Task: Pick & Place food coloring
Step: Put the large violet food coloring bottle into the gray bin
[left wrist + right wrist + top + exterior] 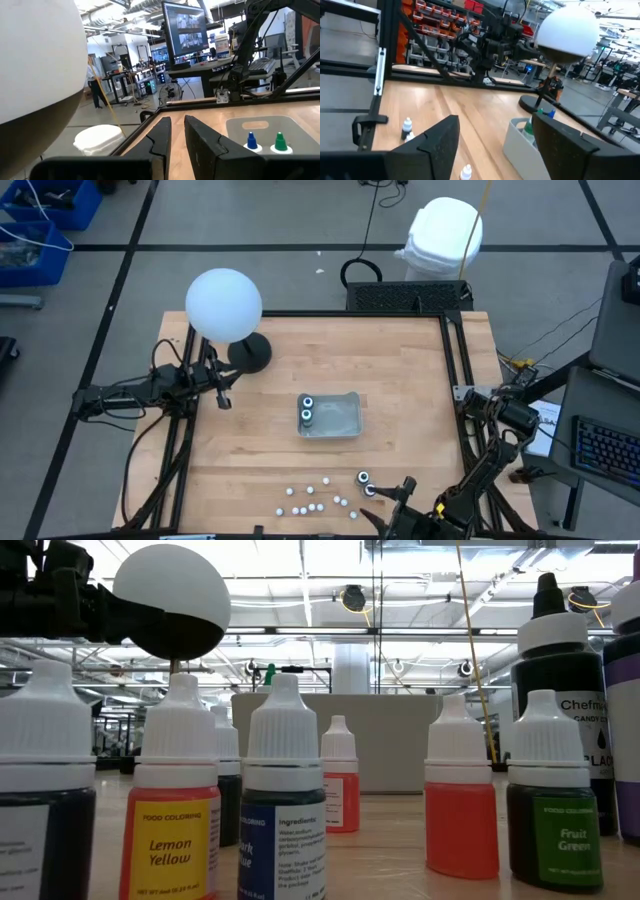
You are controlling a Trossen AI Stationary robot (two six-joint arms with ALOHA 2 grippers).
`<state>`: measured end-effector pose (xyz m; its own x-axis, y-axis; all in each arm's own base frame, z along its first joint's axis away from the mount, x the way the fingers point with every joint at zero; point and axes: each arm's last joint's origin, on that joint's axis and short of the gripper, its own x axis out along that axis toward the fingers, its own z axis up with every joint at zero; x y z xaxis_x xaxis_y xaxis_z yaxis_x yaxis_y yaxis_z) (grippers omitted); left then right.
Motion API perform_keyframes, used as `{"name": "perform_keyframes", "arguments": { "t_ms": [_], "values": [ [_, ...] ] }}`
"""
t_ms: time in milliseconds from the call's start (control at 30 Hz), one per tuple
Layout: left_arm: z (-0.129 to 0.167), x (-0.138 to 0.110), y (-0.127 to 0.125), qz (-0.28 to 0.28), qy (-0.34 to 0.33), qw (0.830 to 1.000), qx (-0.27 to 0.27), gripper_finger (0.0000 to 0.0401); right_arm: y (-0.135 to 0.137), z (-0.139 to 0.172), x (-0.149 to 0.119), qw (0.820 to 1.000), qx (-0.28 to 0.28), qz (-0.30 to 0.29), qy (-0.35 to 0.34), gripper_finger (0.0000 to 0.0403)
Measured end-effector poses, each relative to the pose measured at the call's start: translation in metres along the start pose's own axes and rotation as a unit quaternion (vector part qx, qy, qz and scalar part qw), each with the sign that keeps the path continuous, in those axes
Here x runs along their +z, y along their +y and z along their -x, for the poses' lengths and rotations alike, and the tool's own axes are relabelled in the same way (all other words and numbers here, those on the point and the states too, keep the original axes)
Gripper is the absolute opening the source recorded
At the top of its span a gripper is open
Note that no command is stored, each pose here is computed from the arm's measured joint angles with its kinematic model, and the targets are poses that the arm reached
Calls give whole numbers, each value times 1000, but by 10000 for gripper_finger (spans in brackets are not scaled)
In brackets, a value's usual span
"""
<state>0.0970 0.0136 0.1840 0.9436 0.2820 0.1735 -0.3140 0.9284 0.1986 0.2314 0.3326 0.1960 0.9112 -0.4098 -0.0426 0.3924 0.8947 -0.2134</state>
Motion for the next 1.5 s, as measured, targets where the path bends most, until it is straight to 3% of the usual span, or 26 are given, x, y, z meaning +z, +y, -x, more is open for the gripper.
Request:
{"name": "perform_keyframes", "arguments": {
  "t_ms": [233,767,1500],
  "values": [
    [0,1,0,1,-4,1000,1,63,-4,3,-15,1000,8,-12,2,254],
    [0,2,0,-35,-8,999,2,63,-4,8,-14,999,14,-32,2,256],
    [0,-1,0,-34,4,999,-1,63,-1,16,-16,997,50,-65,10,256]
  ]
}}
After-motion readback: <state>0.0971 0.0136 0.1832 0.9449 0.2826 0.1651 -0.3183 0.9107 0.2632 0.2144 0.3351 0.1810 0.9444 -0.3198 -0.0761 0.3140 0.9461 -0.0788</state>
